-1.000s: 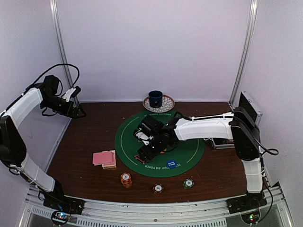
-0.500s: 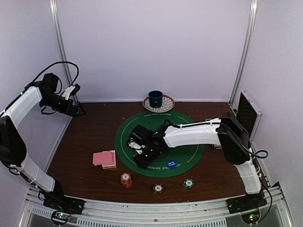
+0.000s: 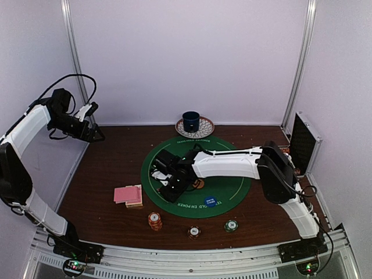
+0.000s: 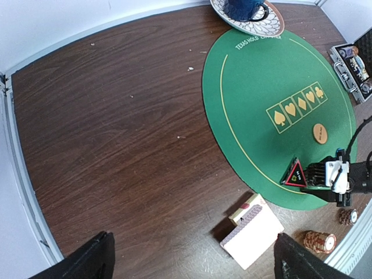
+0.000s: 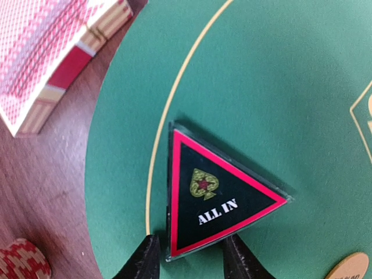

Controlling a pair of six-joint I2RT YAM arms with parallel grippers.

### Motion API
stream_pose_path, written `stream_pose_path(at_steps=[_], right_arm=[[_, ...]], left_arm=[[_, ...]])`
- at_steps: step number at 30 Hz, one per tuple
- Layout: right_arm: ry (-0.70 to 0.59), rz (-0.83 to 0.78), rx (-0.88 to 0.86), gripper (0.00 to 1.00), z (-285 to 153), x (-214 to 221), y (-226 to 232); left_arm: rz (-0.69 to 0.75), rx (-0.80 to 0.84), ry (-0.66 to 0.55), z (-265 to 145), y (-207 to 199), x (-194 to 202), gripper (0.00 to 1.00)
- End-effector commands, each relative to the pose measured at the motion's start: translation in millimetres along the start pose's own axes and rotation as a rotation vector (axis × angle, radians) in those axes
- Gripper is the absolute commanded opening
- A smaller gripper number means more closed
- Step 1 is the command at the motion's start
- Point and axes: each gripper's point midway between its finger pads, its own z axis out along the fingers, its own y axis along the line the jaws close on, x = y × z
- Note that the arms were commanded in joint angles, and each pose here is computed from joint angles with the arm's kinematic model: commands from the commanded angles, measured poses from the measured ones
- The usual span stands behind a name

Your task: Distribute texas hold em gaming equipment

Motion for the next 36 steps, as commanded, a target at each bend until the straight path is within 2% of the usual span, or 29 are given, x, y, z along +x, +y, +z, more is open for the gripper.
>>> stream_pose_path(at_steps=[1,8,18,25,28,30,31,36], right_arm=[[-0.029,0.001,0.011,0.39,19.2,-14.2,-12.0],[-0.06,-0.012,0.009,0.38,27.6,-34.7,-11.1],[-0.148,0.032,0.091,0.35,40.5,-70.0,-27.0],[-0.217,0.059,0.098,0.36,43.4,-90.8,-34.0],[-0.238,0.048,0.081,0.44,38.3,-97.6,-30.9],[-0.253,0.041,0.081,0.56,29.2,-102.3,-30.5],[-0.261,0.039,0.088,0.66,22.3,-105.0,-31.8],[-0.3,0.034,0.121,0.86,-18.9,-110.0,-38.1]], left_arm=[[0.025,0.0,-0.037,-11.7,-4.8,-9.2,0.98],[0.029,-0.008,-0.039,-13.6,-4.9,-9.0,0.98],[0.023,0.007,-0.031,-12.6,-7.1,-6.7,0.98],[0.023,0.014,-0.028,-14.7,-9.4,-6.9,0.97],[0.023,0.02,-0.02,-14.9,-10.6,-5.0,0.97],[0.025,0.021,-0.015,-15.2,-11.0,-4.1,0.98],[0.024,0.021,-0.012,-15.8,-11.2,-3.8,0.98],[0.031,0.015,-0.007,-19.7,-12.7,-2.4,0.98]])
